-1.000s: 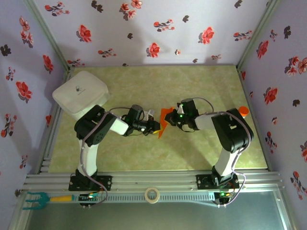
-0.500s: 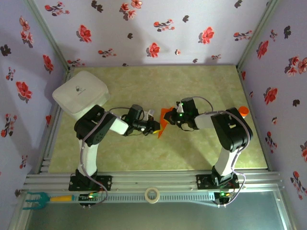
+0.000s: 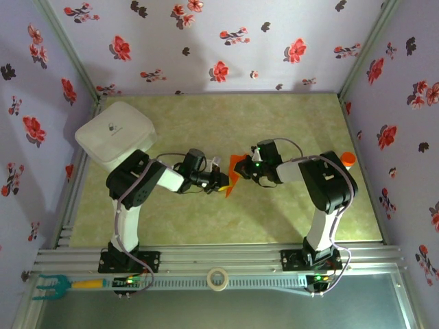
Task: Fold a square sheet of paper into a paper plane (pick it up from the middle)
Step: Fold the wing for the fifth time at the center of the table.
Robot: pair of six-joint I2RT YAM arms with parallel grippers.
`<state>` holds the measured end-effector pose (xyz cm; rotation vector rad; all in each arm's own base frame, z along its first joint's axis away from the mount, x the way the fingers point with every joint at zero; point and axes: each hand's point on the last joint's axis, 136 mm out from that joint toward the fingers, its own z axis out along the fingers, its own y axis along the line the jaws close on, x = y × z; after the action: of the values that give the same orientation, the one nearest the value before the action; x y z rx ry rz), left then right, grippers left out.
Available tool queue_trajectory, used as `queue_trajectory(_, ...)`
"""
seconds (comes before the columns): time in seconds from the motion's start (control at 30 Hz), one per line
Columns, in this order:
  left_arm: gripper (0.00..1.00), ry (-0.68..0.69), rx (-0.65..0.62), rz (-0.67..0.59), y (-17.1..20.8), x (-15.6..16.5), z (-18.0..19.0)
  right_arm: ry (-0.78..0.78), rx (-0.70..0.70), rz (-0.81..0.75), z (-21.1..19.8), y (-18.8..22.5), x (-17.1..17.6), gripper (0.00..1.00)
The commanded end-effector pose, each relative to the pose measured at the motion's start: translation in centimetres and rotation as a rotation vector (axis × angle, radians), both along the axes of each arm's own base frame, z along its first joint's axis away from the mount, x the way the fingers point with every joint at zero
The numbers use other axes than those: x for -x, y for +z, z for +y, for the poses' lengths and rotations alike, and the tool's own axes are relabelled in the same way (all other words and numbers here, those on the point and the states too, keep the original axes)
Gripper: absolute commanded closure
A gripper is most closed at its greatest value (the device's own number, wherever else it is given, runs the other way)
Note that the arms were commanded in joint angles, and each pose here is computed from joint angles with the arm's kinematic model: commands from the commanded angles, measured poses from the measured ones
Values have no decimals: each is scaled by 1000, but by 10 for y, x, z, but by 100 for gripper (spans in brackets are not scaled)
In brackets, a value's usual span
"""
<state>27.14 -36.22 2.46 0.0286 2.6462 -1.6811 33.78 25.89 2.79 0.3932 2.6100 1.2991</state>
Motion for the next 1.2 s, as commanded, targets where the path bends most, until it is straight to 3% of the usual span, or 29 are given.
queue_trajectory(0.0, 100, 36, -127, 99, -41, 8, 19, -11, 36, 3, -5, -8, -6, 97)
queue_trajectory(0.23, 99, 41, -143, 92, -41, 8, 21, -16, 74, 48, -11, -25, 0, 97)
queue_trajectory(0.53, 77, 30, -221, 63, -38, 12, 32, -27, 101, 84, -16, -38, 5, 97)
queue_trajectory(0.63, 74, 16, -245, 59, -37, 16, 36, -30, 104, 87, -16, -38, 5, 98)
queue_trajectory(0.9, 76, -85, -341, 28, -31, 31, 40, -28, 103, 97, -16, -40, 7, 98)
queue_trajectory(1.17, 83, -127, -358, 18, -29, 35, 35, -27, 107, 107, -17, -42, 8, 98)
